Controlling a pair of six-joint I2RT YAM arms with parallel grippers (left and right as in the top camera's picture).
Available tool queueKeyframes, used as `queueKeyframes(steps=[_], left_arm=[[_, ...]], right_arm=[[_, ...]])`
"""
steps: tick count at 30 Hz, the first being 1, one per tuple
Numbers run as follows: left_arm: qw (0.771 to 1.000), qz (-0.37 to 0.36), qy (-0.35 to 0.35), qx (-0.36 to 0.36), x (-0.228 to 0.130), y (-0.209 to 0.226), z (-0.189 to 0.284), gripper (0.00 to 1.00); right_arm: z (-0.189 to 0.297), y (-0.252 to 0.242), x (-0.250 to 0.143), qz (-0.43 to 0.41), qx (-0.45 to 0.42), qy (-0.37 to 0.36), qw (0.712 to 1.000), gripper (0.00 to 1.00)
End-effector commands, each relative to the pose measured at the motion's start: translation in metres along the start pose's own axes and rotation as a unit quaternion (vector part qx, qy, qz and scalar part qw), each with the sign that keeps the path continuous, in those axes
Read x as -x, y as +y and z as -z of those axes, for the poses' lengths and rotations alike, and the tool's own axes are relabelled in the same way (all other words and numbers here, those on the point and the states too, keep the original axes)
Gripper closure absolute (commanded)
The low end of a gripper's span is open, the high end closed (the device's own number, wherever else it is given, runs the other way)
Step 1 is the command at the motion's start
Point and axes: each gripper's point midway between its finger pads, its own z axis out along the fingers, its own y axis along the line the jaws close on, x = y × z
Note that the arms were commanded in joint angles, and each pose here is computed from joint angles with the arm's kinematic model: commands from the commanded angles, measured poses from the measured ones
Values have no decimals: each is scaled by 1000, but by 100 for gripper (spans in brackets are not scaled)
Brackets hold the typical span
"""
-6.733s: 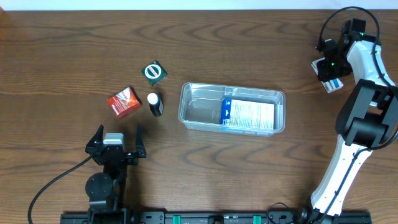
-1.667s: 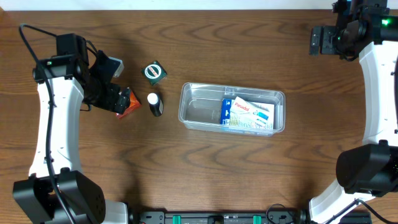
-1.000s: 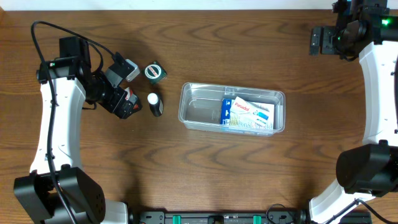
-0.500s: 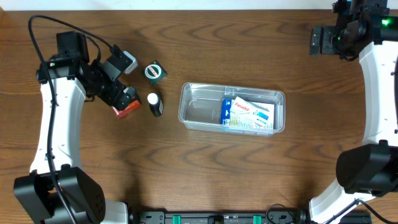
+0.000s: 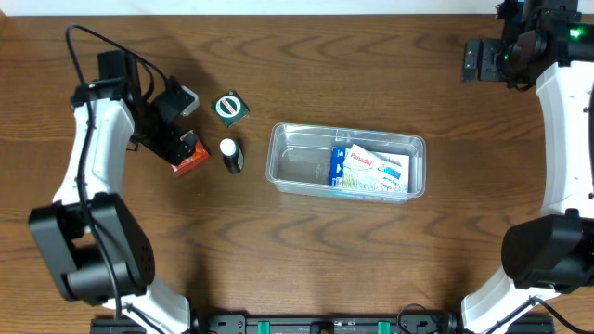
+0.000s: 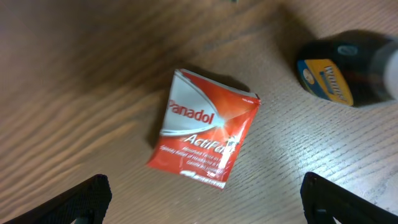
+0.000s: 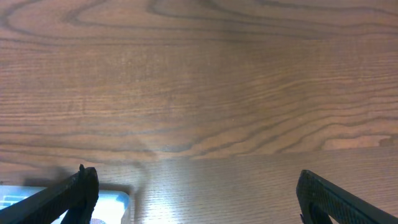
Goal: Pack container
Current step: 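Reach the left gripper to the red Panadol box and grasp it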
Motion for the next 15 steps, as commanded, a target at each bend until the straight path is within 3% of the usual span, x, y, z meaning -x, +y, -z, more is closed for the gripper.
queueKeyframes(steps=[1,15], left_arm=[[1000,0,19,-12,-8,-1,-14,2],[995,-4,68,-67,-27,-6,-73,2]], right_arm=[[2,-2,4,-6,-2,-6,1000,1],[2,-2,4,-6,-2,-6,1000,1]])
